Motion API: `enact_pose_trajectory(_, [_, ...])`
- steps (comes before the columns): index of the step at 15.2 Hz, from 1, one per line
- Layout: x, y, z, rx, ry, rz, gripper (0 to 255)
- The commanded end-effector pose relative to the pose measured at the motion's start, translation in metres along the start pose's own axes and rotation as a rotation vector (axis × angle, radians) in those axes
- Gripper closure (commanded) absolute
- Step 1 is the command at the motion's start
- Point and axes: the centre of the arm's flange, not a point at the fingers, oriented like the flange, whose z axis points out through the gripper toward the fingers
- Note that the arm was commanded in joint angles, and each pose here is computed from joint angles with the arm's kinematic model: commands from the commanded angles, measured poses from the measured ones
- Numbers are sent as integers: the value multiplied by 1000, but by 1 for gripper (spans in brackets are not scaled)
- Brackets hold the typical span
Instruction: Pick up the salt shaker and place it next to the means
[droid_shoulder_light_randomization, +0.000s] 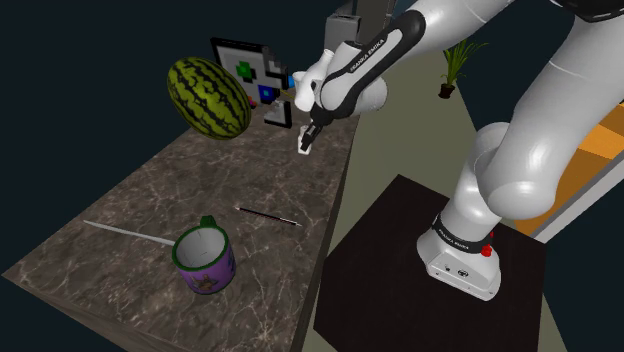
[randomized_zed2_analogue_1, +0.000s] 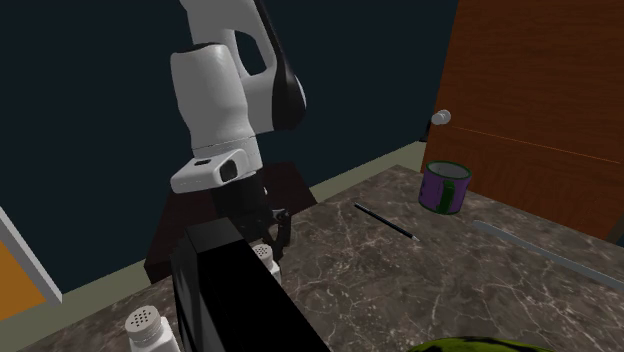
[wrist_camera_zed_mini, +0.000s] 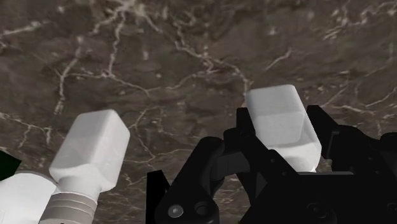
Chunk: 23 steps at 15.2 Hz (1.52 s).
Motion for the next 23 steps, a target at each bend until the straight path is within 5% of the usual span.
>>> enact_pose_trajectory(1, [3, 0, -7, 0, 0, 0, 255])
enact_pose_trajectory(23, [42, -3, -116, 0, 0, 0, 255])
